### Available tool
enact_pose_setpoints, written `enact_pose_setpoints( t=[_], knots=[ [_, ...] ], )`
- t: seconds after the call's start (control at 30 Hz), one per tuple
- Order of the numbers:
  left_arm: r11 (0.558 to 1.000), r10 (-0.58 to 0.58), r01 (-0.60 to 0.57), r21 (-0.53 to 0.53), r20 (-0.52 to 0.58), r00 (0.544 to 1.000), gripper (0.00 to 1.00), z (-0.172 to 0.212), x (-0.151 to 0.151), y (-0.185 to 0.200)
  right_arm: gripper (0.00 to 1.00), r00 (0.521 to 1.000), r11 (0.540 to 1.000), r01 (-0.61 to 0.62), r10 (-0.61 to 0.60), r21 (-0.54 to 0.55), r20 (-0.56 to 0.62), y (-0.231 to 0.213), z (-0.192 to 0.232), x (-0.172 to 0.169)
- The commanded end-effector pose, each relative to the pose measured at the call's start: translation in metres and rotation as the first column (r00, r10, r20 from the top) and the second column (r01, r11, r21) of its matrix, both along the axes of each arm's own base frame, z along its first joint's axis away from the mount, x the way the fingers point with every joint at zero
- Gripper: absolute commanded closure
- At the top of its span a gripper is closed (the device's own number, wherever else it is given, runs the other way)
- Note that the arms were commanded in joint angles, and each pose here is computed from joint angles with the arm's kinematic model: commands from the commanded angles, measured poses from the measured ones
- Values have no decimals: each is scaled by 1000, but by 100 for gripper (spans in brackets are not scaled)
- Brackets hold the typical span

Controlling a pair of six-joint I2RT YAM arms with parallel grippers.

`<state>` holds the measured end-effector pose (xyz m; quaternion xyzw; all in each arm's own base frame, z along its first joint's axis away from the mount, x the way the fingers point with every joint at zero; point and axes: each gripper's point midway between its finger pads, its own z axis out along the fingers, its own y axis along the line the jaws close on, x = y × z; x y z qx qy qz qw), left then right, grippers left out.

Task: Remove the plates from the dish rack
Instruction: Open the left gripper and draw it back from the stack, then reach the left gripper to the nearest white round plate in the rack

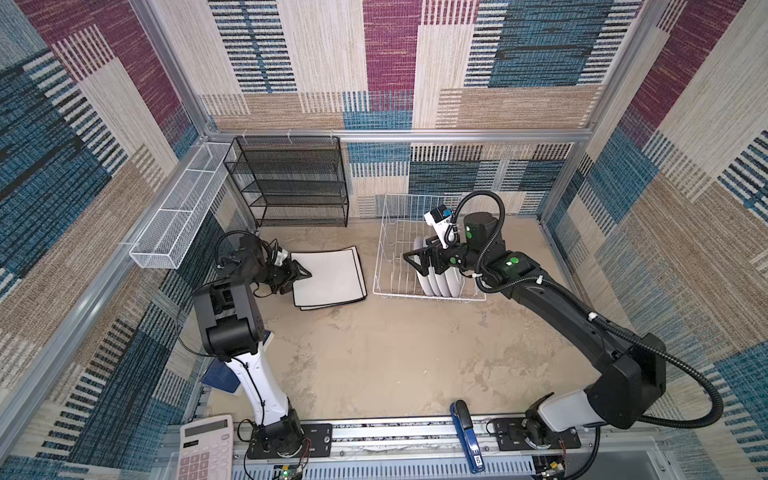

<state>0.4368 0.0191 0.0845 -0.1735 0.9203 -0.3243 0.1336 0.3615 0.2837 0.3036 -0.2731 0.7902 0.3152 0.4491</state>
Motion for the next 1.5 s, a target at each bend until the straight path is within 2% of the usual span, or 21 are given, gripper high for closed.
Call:
enact_pose_setpoints(
  t=[0.0,0.37,0.57,0.73,0.87,1.03,1.3,1.47],
  knots=[
    [1000,27,-27,11,-3,1000,41,6,3,4,1,1000,1000,5,-6,20,27,1,8,2],
    [999,46,-46,27,0,999,41,11,4,7,1,999,1000,16,-17,16,36,0,9,4],
    [997,52,-56,43,83,995,40,47,5,7,1,999,999,30,-31,12,37,-2,8,6],
    [999,26,-33,30,206,978,38,96,6,-1,1,997,999,48,-49,18,53,-4,13,9],
    [999,-30,22,28,329,944,36,141,3,-18,1,993,996,88,-89,21,83,-10,19,11],
    [991,-131,113,67,459,879,33,193,-7,-53,1,969,987,159,-159,16,190,-28,36,11],
    [978,-210,167,128,565,798,28,234,-20,-116,1,937,973,230,-225,14,267,-52,50,0],
    [974,-218,207,92,622,752,27,246,-23,-159,1,943,973,231,-218,-23,250,-60,38,-10]
  ],
)
